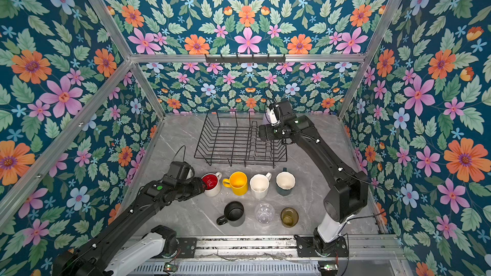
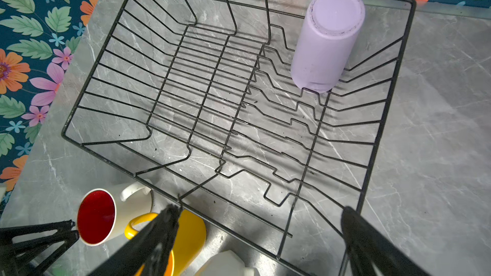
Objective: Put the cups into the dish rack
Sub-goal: 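Move the left gripper down over the red-inside white mug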
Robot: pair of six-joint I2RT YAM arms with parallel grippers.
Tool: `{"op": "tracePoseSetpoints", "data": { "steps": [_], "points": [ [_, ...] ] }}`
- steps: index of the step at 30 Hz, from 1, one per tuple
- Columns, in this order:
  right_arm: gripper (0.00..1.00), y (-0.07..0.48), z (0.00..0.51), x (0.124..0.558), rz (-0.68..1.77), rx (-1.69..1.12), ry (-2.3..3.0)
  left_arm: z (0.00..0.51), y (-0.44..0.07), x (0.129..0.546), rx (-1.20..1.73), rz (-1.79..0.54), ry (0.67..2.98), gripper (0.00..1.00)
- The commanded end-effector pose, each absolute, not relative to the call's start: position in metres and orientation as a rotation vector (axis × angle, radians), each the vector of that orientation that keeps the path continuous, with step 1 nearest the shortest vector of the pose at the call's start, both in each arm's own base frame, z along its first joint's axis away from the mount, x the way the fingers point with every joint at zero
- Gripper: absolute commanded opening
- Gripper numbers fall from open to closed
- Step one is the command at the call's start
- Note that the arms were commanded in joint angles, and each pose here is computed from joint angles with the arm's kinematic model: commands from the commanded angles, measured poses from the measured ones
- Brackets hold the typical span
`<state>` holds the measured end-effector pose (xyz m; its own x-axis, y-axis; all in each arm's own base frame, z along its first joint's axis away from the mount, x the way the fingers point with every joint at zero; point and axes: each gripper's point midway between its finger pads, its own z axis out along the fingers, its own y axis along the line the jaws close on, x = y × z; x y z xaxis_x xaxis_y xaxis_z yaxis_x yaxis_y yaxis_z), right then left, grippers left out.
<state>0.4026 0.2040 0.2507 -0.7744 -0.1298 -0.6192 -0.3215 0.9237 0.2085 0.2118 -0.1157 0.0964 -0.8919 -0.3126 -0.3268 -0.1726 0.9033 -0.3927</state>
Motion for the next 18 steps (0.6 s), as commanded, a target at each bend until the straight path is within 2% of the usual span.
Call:
{"op": "tracePoseSetpoints", "data": {
  "steps": [1,2,18],
  "points": [
    [0.96,0.202,0.253,0.406,0.383,-0.331,2.426,0.097,-0.116,0.220,-0.358,-0.462,2.658,0.57],
    [0.96,0.201,0.267,0.401,0.393,-0.332,2.394,0.096,-0.116,0.220,-0.356,-0.452,2.662,0.57],
    [0.96,0.199,0.265,0.396,0.390,-0.349,2.383,0.078,-0.118,0.226,-0.353,-0.400,2.706,0.45]
  ]
}}
